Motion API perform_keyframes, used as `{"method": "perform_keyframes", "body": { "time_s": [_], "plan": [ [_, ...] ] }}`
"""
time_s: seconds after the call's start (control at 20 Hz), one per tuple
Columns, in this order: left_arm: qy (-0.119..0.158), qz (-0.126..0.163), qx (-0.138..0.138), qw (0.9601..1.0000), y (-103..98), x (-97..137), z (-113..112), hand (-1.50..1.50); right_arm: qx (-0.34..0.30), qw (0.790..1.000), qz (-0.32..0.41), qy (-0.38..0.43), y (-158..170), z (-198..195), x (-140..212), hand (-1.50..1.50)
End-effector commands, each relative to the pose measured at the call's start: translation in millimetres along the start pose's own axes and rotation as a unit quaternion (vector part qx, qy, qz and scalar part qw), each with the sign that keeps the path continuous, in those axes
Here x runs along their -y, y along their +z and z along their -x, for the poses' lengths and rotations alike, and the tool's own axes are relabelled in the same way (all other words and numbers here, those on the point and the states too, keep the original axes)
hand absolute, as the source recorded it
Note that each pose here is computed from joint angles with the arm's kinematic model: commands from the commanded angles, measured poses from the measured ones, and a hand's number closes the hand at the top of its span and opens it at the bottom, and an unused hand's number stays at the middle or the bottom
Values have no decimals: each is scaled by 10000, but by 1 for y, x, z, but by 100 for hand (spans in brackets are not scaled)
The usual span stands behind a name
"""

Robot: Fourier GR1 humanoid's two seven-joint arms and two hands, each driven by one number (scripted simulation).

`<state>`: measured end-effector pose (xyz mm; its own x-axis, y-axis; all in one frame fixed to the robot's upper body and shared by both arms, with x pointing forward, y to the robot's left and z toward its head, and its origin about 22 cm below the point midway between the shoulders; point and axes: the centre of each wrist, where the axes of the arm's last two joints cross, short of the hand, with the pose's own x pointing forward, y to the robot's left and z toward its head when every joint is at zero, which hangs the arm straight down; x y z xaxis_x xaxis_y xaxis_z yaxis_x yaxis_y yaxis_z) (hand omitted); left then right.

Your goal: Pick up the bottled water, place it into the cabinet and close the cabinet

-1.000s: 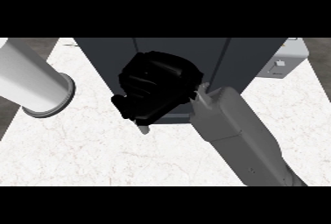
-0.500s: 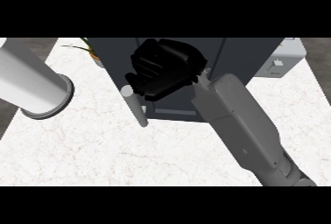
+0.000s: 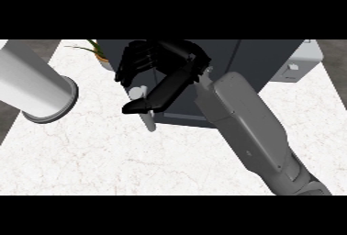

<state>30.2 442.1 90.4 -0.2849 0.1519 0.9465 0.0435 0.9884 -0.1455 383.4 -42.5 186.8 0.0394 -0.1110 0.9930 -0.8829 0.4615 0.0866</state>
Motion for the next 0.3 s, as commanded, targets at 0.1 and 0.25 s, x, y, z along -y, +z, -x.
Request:
{"method": "perform_keyframes", "body": {
  "time_s": [0.1, 0.25],
  "plan": [
    [87, 159, 95, 9998, -7, 3, 6, -150, 870, 9892, 1139, 313, 1, -65, 22, -150],
    [154, 255, 54, 9995, -11, 16, 9, -150, 841, 9892, 1151, 333, -3, -63, 15, -150]
  ]
}}
